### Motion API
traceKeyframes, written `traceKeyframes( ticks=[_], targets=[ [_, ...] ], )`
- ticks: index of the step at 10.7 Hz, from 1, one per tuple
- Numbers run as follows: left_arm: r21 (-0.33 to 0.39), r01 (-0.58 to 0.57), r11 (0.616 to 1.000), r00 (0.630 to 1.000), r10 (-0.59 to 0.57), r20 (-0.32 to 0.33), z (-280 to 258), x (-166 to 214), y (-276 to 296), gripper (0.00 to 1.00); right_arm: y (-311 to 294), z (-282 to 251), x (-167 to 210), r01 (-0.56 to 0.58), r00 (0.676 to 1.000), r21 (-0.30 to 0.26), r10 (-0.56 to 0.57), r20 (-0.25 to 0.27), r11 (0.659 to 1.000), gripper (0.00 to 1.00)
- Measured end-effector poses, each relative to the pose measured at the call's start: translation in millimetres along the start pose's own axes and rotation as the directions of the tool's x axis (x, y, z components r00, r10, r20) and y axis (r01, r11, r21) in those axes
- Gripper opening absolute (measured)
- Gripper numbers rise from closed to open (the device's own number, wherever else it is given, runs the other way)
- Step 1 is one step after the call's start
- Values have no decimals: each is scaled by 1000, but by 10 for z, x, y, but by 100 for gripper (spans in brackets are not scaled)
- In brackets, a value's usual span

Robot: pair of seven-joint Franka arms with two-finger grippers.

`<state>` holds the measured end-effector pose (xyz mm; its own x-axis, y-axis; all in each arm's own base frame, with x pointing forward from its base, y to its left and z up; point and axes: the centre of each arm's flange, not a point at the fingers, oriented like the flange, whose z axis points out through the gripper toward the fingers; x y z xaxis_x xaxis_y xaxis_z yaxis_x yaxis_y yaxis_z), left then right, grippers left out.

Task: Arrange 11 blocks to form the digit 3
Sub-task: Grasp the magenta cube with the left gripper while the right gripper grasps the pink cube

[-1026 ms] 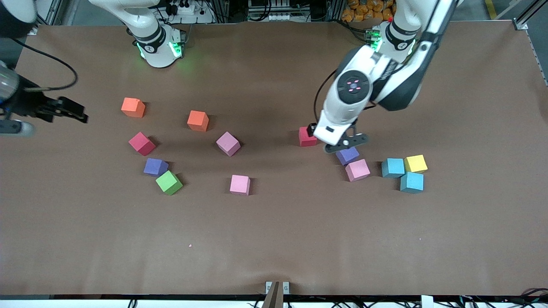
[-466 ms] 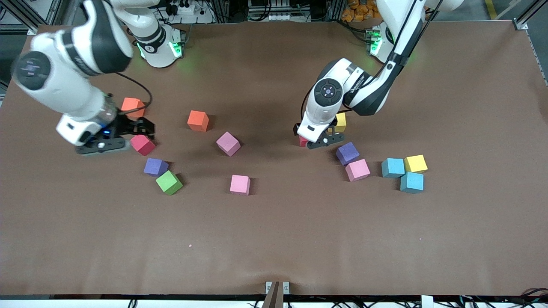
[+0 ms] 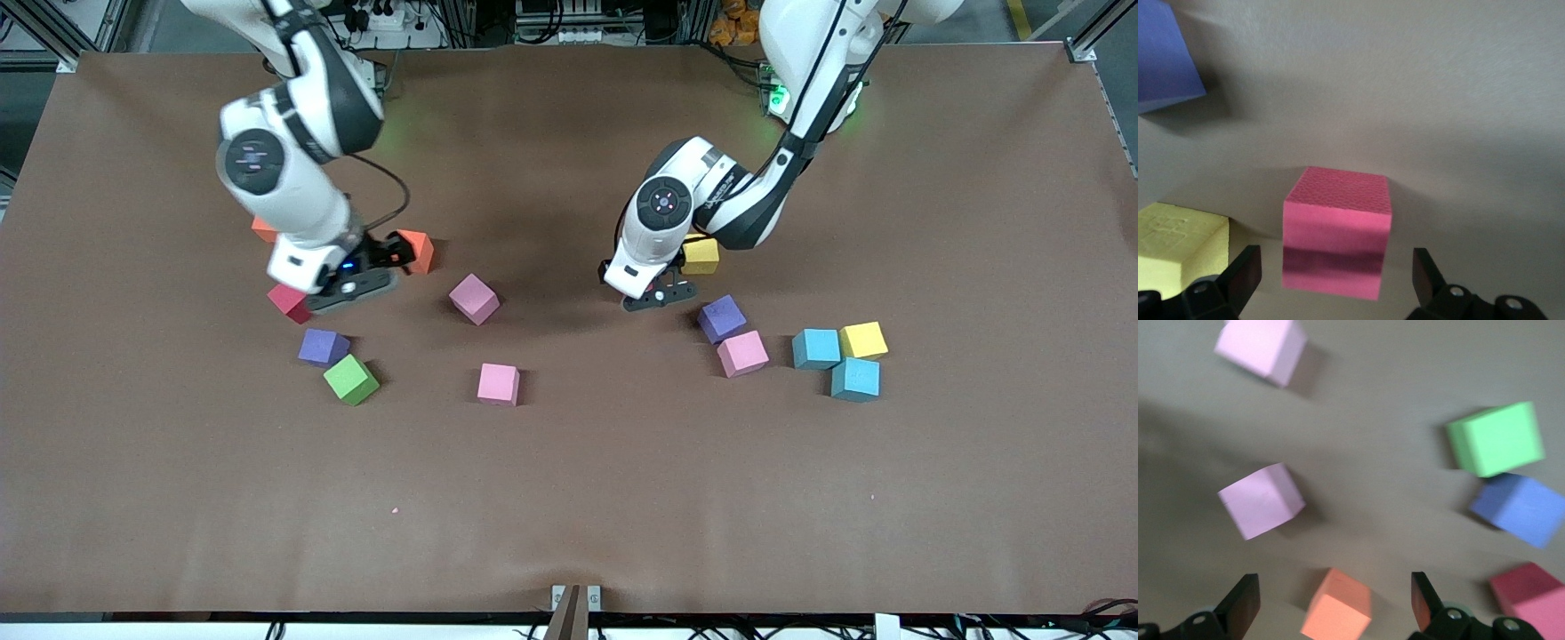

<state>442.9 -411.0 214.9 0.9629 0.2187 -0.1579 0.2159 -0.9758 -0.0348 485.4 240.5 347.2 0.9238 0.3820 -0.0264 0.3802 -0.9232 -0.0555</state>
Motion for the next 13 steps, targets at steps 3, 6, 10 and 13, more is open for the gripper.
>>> traceKeyframes(
  ticks=[3,6,10,13],
  targets=[
    [16,2,1000,1000,-3,15,140,22,-41,98,-360,371,75,96,995,-2,-96,-42,995,100],
    [11,-20,1000,1000,20,13,179,27,-35,80,-526,675,144,188,978,-30,-190,-86,982,100],
    [-24,13,1000,1000,-12,3,79,-104,114,56,-977,1111,73,276,955,-1,-275,-113,961,100],
    [-60,-52,997,998,54,33,-31,-805,531,55,-978,1235,14,304,948,-14,-304,-98,953,100]
  ],
)
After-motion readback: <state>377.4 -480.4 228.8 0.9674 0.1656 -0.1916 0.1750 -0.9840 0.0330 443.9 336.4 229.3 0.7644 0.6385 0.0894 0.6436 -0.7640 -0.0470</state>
